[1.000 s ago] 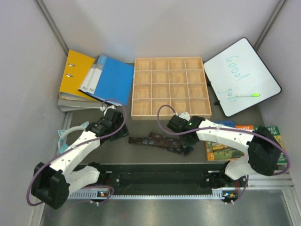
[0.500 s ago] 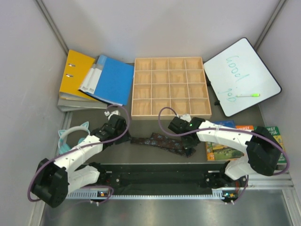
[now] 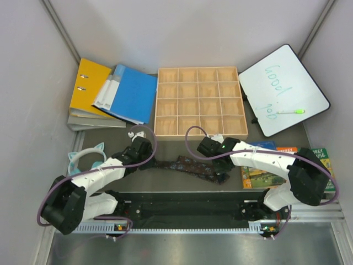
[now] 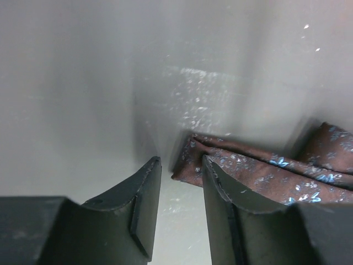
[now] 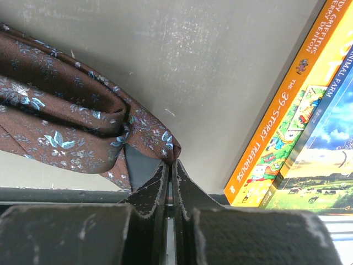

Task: Roll the ties
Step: Flatten out the tie at the center of the board.

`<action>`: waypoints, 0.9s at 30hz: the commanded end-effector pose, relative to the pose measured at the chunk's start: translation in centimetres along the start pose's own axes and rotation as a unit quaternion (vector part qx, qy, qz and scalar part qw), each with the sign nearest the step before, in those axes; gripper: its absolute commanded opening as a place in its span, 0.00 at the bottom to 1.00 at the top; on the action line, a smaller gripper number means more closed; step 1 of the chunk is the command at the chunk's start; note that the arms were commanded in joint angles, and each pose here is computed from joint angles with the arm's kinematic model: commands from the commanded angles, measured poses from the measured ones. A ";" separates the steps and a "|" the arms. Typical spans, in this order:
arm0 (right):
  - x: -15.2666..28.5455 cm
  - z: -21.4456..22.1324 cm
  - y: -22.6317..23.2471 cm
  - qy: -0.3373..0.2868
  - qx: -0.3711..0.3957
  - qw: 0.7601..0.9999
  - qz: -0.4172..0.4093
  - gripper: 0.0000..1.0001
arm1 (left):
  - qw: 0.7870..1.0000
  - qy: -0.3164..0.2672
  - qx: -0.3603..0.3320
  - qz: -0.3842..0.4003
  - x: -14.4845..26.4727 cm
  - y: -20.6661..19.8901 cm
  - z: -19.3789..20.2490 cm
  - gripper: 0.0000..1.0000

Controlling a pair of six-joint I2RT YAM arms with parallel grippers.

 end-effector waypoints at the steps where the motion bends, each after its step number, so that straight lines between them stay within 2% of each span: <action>1: -0.3 -0.5 -0.2 -0.009 -0.004 1.000 0.006 0.00 | 1.000 0.000 0.000 0.025 -0.7 -0.8 0.3 0.40; 3: -0.4 -0.5 -0.2 -0.006 -0.004 1.000 0.004 0.00 | 1.000 0.000 0.000 0.024 -0.7 -0.9 0.6 0.40; 7: -0.5 -0.5 0.1 -0.003 -0.001 1.000 -0.001 0.00 | 1.000 0.002 -0.003 0.017 -1.0 -0.8 1.2 0.30; 11: -0.6 -0.5 0.3 0.002 0.002 1.000 -0.004 0.00 | 1.000 0.010 0.001 0.001 -1.2 -0.3 1.7 0.11; 12: -0.4 -0.7 0.4 0.001 0.004 1.000 -0.005 0.00 | 1.000 0.003 0.002 -0.003 -1.0 -0.4 1.3 0.03; 13: -0.3 -0.7 0.3 0.001 0.008 1.000 -0.003 0.00 | 1.000 0.013 0.000 -0.015 -0.6 -0.1 1.5 0.00; 15: 0.3 -1.0 0.1 -0.001 0.012 1.000 0.000 0.00 | 1.000 -0.011 0.006 -0.018 0.7 -0.7 -0.3 0.00; 16: 0.5 -1.2 0.0 -0.003 0.015 1.000 0.000 0.00 | 0.999 0.006 0.001 -0.036 1.6 -0.2 -0.1 0.00; 17: 0.9 -1.3 0.0 -0.005 0.016 1.000 -0.001 0.00 | 0.999 -0.003 0.000 -0.042 2.5 -0.3 -0.9 0.00; 19: 1.8 -1.8 -0.7 -0.010 0.012 1.000 0.002 0.00 | 0.998 -0.045 0.000 -0.052 5.1 -1.0 -4.0 0.00; 20: 2.2 -2.1 -1.0 -0.010 0.006 1.000 0.002 0.00 | 0.997 -0.035 -0.015 -0.073 6.2 -0.4 -4.1 0.00; 22: 3.0 -2.7 -1.8 -0.009 -0.014 1.000 -0.012 0.00 | 0.993 -0.073 -0.014 -0.093 8.4 -0.7 -6.7 0.00; 23: 3.4 -3.1 -2.2 -0.013 -0.023 0.999 -0.018 0.00 | 0.991 -0.061 -0.029 -0.112 9.1 -0.1 -6.6 0.00; 24: 3.9 -3.6 -2.9 -0.019 -0.043 0.999 -0.025 0.00 | 0.990 -0.077 -0.028 -0.115 10.2 -0.4 -7.9 0.00; 27: 4.8 -3.9 -4.5 -0.022 -0.059 0.998 -0.024 0.00 | 0.986 -0.073 -0.047 -0.144 11.8 0.2 -8.6 0.00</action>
Point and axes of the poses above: each gripper's point midway between its finger pads, its own x axis back along the fingers, its own y axis along the line the jaws close on, z = x × y, the point moved 5 cm from there along x, back along the fingers, and after that the axes turned 12 degrees about -x, right-handed, at the moved point
